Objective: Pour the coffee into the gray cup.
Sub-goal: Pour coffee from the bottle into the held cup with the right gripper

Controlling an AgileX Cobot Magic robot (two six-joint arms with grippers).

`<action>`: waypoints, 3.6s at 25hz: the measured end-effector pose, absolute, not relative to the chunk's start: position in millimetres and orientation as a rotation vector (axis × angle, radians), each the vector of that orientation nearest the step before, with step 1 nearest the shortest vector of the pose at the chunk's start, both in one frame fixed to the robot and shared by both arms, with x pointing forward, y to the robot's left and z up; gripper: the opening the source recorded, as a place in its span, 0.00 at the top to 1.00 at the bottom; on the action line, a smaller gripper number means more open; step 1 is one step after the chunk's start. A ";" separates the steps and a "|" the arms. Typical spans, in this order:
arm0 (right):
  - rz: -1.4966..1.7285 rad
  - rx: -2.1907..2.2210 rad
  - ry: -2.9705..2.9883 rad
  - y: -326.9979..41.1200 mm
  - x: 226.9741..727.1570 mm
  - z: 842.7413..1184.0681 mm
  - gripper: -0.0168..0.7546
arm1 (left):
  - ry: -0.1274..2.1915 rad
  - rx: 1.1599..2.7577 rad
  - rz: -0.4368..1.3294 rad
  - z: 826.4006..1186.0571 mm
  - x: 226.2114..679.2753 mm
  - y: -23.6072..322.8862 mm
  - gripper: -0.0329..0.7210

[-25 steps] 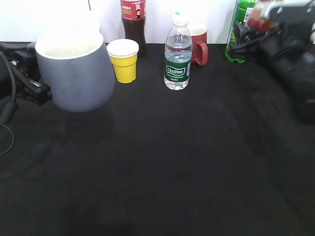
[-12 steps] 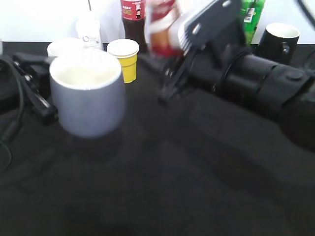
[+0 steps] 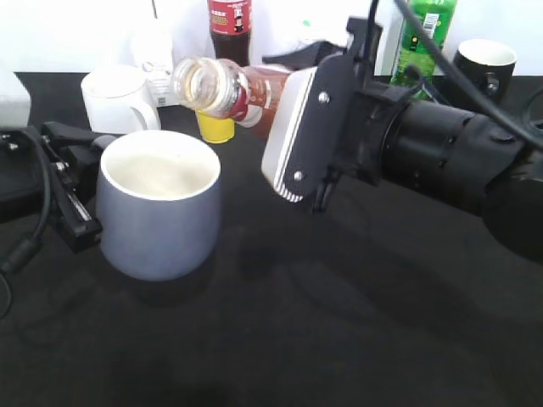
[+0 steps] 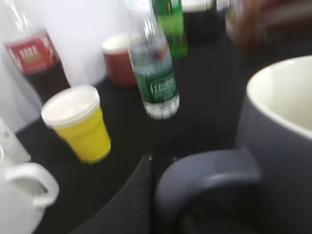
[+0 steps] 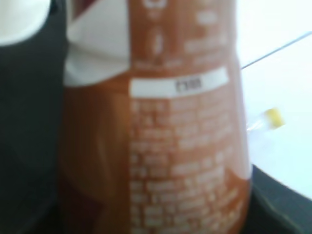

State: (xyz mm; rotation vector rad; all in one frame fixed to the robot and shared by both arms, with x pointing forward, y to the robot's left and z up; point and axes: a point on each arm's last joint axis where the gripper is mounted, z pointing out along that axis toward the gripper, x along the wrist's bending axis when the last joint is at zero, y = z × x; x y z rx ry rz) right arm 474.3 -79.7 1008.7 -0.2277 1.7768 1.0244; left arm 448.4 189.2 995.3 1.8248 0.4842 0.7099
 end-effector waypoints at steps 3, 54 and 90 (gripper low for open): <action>1.005 -0.235 1.701 -80.8 476.1 1014.4 0.29 | 0.446 1.842 0.696 994.5 446.4 187.5 0.89; 0.706 -0.482 1.449 -83.3 478.4 1026.5 0.29 | 0.374 1.739 0.648 1003.8 441.8 181.2 0.89; 0.684 -0.500 1.431 -83.1 478.7 1027.8 0.29 | 0.369 1.744 0.648 1003.4 441.7 181.1 0.89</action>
